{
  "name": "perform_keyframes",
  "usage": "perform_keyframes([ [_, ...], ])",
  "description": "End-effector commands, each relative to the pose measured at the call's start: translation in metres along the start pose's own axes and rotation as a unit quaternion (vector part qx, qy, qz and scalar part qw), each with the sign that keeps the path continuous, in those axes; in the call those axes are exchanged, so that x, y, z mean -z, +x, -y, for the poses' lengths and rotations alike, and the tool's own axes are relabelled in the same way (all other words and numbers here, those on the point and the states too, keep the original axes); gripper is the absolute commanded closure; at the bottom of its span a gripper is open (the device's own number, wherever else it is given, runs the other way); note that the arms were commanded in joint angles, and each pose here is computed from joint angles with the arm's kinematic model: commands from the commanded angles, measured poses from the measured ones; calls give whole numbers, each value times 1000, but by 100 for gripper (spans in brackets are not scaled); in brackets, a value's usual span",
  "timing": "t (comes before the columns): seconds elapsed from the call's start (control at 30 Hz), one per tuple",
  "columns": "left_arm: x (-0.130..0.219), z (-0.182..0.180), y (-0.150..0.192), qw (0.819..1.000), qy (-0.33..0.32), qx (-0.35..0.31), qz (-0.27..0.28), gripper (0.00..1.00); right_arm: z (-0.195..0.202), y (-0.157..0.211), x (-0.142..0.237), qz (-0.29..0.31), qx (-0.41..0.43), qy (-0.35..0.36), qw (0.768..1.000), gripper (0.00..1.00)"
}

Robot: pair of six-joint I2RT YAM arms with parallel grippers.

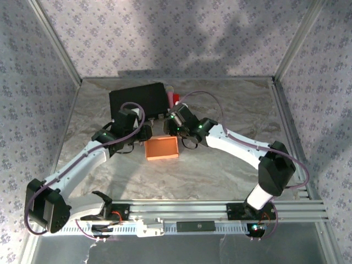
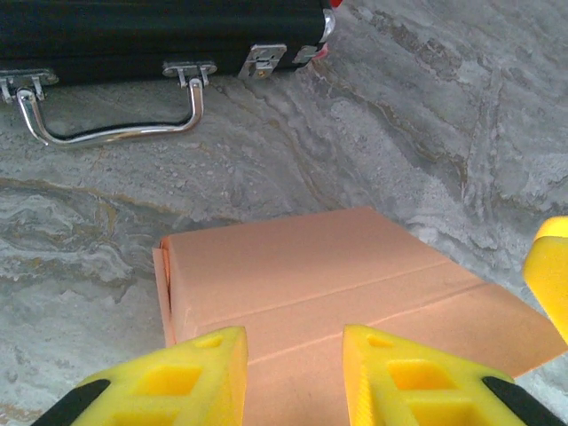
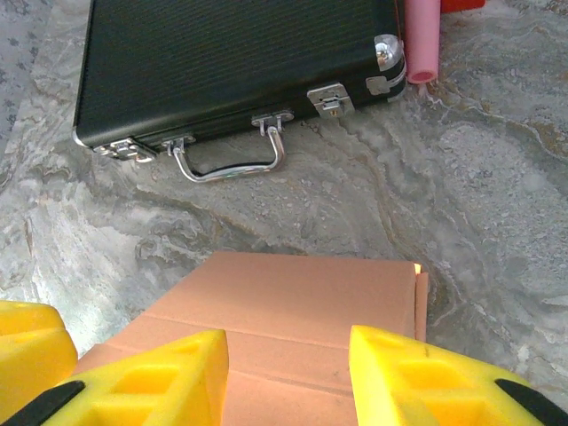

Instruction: Fold the paper box

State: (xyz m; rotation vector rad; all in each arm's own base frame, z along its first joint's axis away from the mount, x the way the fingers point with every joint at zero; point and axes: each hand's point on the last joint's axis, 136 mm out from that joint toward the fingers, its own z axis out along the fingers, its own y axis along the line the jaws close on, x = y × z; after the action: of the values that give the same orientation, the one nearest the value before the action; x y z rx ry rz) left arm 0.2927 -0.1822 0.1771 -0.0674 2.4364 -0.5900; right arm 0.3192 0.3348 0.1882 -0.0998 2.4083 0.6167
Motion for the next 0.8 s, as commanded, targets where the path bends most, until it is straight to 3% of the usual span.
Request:
perform_keyframes([
  [0.0,-2,-3,5,1000,11,-8,0,66,-3,3,-4,-9,12,0,1000,58],
  [0.77,-23,-28,54,999,1,13,-35,67,2,49,-23,-43,24,11,999,59],
])
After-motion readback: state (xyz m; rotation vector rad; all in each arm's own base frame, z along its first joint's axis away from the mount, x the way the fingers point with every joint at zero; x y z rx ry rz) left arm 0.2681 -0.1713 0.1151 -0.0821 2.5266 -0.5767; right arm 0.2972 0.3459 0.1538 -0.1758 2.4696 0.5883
